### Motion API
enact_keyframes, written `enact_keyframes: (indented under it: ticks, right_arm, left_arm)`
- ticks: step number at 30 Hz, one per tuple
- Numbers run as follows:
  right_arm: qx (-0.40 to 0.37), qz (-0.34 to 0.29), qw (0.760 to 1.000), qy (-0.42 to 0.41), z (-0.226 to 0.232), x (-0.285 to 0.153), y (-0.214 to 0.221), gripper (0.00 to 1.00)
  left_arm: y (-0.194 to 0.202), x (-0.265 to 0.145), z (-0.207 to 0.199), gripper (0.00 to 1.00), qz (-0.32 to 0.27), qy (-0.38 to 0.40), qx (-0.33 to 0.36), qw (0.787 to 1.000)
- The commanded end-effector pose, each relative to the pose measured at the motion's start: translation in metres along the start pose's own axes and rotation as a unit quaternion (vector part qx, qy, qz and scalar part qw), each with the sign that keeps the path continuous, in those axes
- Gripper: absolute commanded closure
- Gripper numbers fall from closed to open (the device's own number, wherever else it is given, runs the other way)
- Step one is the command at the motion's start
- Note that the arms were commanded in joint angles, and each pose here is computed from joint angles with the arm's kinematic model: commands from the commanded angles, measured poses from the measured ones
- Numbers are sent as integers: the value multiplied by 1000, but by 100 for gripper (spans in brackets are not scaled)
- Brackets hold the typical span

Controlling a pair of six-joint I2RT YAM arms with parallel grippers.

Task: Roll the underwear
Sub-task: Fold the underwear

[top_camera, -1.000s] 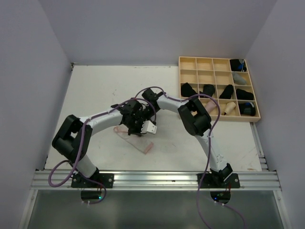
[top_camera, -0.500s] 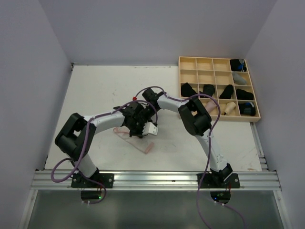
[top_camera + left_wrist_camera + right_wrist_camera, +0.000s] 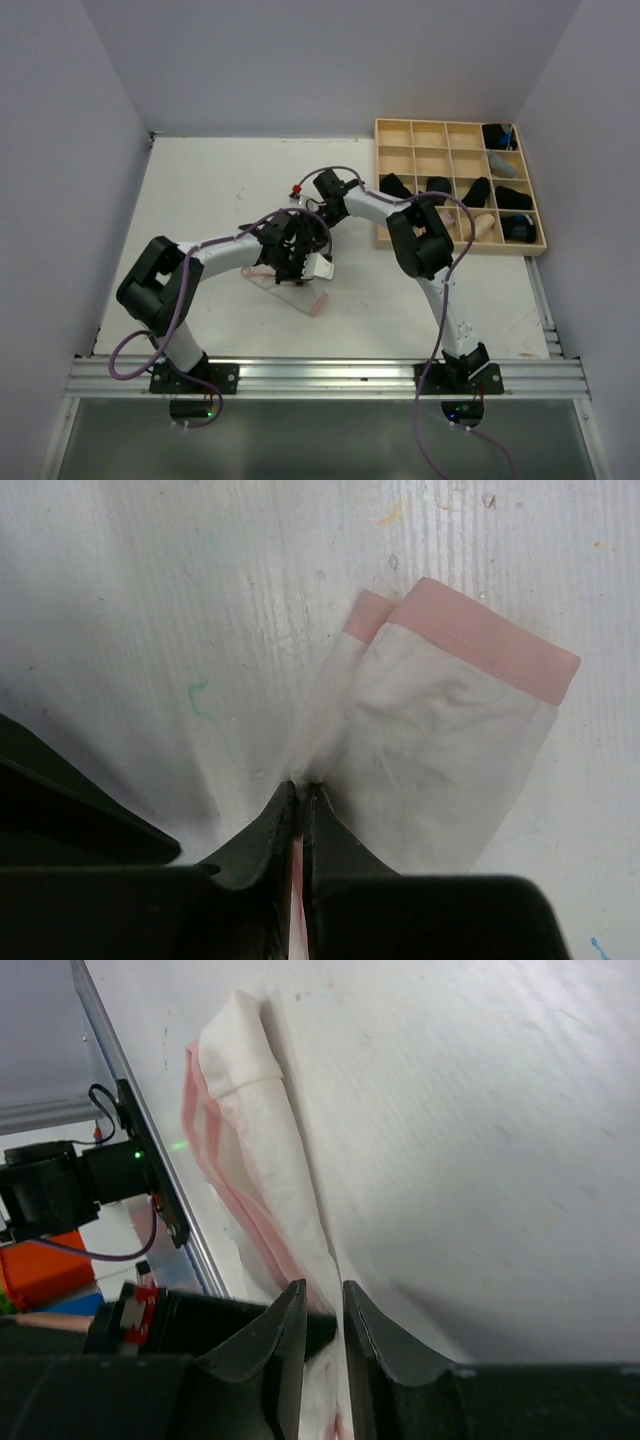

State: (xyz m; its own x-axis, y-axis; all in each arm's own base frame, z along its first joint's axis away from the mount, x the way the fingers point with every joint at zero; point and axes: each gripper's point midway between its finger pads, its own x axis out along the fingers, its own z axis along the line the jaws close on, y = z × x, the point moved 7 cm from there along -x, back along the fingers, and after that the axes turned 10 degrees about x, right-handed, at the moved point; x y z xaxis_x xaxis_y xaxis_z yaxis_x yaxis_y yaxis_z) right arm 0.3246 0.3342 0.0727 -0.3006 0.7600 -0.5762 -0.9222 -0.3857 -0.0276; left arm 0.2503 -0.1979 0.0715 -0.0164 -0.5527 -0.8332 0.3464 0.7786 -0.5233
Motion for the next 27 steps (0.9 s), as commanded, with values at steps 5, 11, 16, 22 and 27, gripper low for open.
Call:
enact_keyframes:
  ticks: [5,11,16,22,27]
  right_arm:
    - [15,-63,998,-13,11,-62,24,76]
    - [53,-66,996,-24,12,-68,61,81]
    - [77,-66,994,-29,13,-60,69,82]
    - [74,-58,996,-7,20,-39,74,84]
    - [76,-46,996,20,17,-29,80,86]
  left_arm:
    - [31,21,-16,94,61,29,-19,998]
    - [34,23,-21,94,64,37,-27,997]
    - [34,25,-20,94,62,37,-31,997]
    - [34,25,-21,93,61,40,-34,997]
    - [34,24,-23,93,62,40,-35,997]
